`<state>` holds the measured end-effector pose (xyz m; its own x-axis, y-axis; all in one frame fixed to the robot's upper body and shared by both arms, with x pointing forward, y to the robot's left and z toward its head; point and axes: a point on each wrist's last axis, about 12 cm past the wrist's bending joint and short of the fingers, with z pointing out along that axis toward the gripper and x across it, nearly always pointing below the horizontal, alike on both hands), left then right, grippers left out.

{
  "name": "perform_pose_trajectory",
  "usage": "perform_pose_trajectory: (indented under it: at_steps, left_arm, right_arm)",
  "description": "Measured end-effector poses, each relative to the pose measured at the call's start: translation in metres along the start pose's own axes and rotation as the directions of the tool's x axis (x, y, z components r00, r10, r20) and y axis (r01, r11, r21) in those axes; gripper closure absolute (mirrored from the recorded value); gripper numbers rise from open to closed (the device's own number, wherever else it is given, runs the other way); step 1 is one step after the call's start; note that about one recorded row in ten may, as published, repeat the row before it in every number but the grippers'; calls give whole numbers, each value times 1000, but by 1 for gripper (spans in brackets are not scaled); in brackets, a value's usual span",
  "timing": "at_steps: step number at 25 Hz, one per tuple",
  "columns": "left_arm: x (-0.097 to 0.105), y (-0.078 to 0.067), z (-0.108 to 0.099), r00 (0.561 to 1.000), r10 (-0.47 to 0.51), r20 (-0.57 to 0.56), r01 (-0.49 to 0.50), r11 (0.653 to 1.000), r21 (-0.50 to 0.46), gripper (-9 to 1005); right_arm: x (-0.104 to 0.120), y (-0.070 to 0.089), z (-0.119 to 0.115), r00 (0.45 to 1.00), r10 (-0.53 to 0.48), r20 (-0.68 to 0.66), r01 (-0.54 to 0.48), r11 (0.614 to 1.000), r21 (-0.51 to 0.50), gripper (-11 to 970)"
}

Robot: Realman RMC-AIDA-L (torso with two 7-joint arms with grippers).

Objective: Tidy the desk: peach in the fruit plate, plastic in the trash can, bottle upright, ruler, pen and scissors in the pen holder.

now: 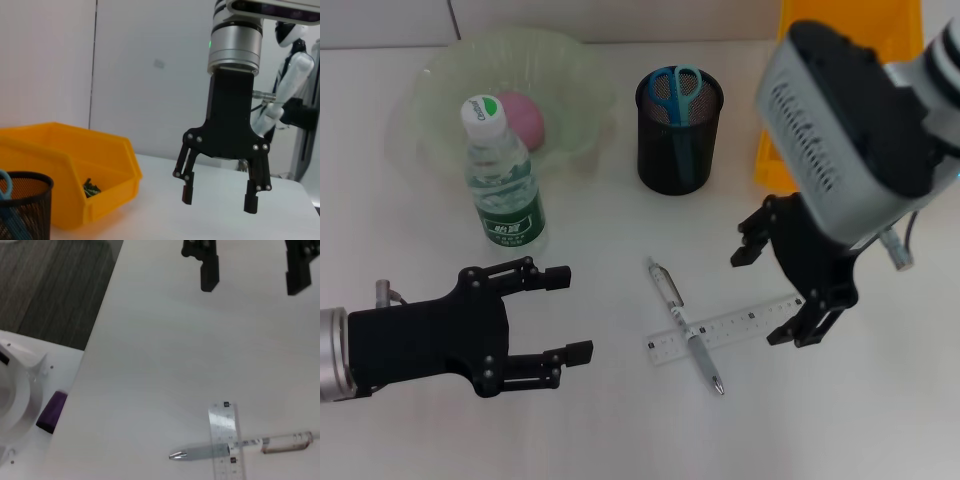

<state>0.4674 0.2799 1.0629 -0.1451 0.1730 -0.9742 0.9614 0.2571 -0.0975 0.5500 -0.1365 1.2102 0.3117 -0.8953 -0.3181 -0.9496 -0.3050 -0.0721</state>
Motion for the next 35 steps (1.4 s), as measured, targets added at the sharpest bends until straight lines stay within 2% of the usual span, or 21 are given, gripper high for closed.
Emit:
perform_pose_trajectory:
  at_steps: [4, 14, 21, 35]
  left_arm:
    - [-2, 3, 3, 1000, 9, -16, -9, 1000, 14, 185]
    - [2, 5, 3, 999, -5, -33, 5, 1000, -8, 185]
    - [12, 2, -2, 996, -32, -86, 30, 999, -24, 185]
    - [18, -4, -4, 995, -63, -79, 61, 998, -34, 185]
  right_arm:
    - [-12, -1, 14, 998, -61, -32, 61, 998, -4, 121]
    - [-20, -7, 48, 997, -70, 23, 71, 997, -20, 121]
    - [-25, -11, 61, 996, -88, 24, 89, 996, -23, 121]
    - [-34, -17, 87, 993, -117, 24, 117, 993, -25, 120]
